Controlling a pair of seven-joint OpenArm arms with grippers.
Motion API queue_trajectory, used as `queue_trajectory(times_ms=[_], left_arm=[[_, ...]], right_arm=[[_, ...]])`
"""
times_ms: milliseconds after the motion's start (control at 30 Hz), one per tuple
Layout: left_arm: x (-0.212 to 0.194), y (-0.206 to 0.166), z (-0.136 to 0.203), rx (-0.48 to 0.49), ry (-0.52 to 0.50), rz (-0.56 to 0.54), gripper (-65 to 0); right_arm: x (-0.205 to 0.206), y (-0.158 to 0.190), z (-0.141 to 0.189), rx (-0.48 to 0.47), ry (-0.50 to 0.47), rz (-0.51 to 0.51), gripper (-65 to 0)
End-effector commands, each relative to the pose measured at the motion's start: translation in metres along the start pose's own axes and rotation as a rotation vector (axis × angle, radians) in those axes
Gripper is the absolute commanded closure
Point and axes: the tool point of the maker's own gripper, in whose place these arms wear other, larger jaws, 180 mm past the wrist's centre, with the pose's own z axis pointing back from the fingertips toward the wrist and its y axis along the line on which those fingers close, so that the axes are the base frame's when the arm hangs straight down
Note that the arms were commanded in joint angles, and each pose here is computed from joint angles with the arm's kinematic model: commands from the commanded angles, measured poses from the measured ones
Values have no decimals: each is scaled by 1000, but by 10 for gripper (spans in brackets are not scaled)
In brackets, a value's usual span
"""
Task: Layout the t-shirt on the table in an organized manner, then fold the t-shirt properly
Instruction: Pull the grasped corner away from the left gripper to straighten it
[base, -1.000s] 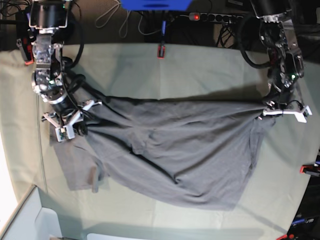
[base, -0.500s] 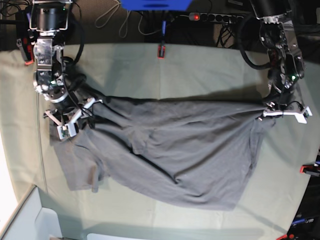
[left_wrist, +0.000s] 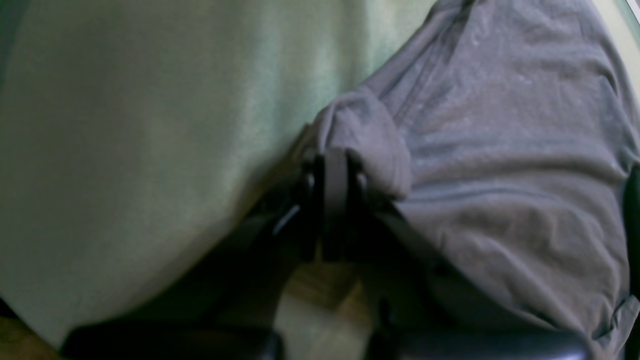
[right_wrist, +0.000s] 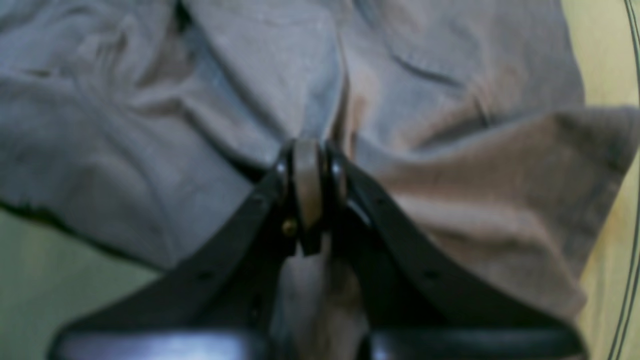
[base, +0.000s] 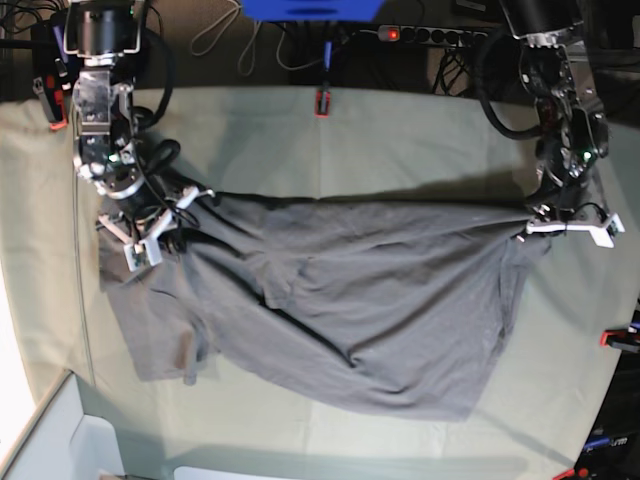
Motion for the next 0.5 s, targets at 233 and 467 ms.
queue_trajectory(times_ms=[233, 467], left_arm=[[21, -8, 0, -20, -58, -4, -1], [21, -8, 0, -20, -58, -4, -1]], right_arm=[[30, 12, 27, 3, -116, 36, 0], [22, 31, 67, 21, -121, 66, 0]])
